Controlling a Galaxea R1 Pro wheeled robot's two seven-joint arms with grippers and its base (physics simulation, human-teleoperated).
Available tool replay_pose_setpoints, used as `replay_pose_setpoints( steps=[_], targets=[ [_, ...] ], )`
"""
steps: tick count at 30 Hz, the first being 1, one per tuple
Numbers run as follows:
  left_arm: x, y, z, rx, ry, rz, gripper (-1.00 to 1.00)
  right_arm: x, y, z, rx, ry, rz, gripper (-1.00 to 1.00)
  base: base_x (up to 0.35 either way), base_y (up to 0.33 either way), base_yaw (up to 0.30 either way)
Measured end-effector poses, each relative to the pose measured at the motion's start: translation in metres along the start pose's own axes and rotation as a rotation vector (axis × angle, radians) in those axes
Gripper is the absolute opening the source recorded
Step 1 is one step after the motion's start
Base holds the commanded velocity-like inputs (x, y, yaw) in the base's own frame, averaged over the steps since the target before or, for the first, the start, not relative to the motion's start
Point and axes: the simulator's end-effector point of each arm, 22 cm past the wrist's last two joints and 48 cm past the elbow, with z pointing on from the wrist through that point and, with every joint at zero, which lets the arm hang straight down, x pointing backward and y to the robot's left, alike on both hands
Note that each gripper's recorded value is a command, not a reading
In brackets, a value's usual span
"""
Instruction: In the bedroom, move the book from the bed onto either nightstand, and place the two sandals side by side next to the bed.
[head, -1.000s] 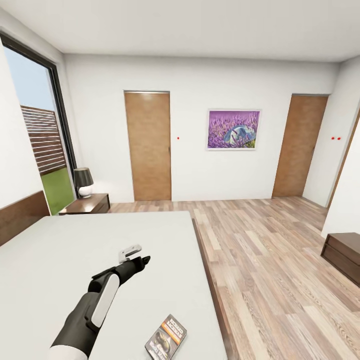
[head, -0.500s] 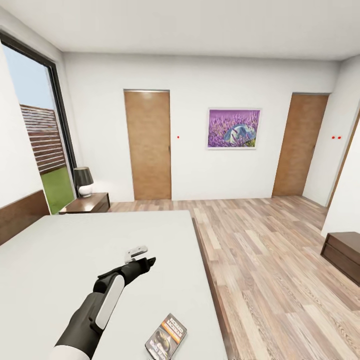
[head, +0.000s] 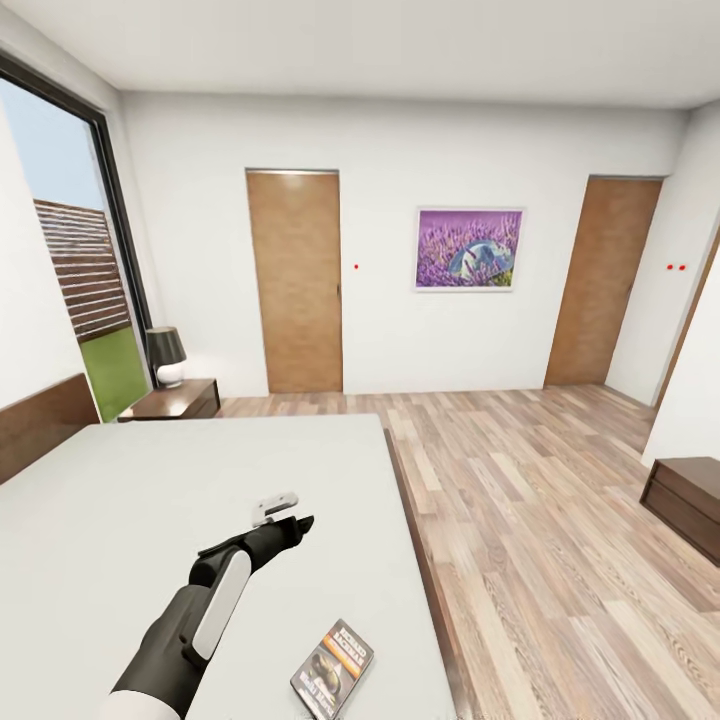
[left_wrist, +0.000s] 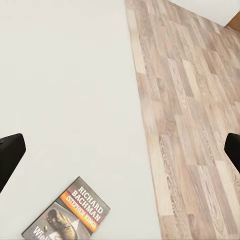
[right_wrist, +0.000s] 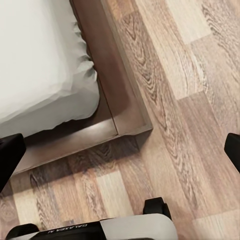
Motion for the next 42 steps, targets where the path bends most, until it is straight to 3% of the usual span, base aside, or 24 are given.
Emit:
replay_pose_setpoints(
  steps=[42],
  targets=[
    [0.029, 0.015, 0.019, -0.022, 0.061, -0.016, 1.0, 0.025, -0.01, 0.006, 0.023, 0.061, 0.005, 1.0, 0.0, 0.0, 0.0]
  ],
)
